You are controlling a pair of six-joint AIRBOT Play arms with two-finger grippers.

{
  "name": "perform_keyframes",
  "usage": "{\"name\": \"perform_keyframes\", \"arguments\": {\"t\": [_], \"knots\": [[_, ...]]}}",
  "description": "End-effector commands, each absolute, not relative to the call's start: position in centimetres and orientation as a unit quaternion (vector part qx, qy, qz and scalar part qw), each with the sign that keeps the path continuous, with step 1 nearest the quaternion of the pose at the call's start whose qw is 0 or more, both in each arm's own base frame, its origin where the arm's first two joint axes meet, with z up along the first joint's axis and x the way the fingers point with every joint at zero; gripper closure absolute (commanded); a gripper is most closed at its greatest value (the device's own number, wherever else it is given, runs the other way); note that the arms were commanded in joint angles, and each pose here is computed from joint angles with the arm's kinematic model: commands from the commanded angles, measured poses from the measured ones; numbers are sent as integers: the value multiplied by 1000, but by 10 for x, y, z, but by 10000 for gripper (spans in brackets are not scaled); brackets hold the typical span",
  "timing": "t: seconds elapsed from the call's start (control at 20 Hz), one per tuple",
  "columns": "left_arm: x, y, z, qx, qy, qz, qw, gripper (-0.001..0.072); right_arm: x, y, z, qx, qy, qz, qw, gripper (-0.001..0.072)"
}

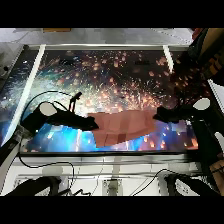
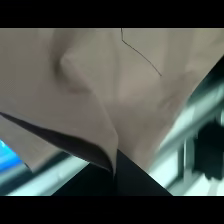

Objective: Fold the clothes and pants, and hang the long-sleeved shirts on hangers.

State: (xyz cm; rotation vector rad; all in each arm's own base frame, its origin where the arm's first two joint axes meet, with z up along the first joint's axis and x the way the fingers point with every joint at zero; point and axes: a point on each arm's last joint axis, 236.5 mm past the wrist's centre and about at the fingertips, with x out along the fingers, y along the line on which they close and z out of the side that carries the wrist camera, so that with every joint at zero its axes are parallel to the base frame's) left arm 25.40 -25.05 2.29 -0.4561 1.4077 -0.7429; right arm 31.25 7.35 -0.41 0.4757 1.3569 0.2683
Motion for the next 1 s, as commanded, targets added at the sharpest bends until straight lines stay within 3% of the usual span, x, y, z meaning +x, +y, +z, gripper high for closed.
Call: {"name": "perform_keyframes", "arguments": {"t": [0.0,0.05,0.15,0.2,0.4,0.5,0.6,0.75,0.85,0.95], "knots": [[222,-264,18,-182,659,-351,640,664,283,45,-20,141,671,107,720,684],[219,-266,18,-179,660,-354,638,542,284,43,-20,137,669,104,723,602],[219,-268,16,-178,662,-354,637,52,293,41,-20,134,656,99,736,147],[220,-268,15,-179,662,-352,637,18,300,39,-20,133,645,95,746,85],[228,-268,13,-182,653,-347,649,18,348,1,-13,86,569,47,816,91],[230,-267,13,-183,651,-345,651,18,357,-30,-10,100,564,12,819,117],[233,-267,13,-184,646,-343,657,18,350,-47,-17,124,593,26,795,226],[241,-268,13,-188,635,-338,669,18,317,-5,-33,192,651,166,716,217],[244,-268,13,-189,632,-336,672,18,311,5,-51,202,673,189,686,23],[244,-268,13,-189,632,-336,672,18,317,6,-72,212,680,177,680,7]]}}
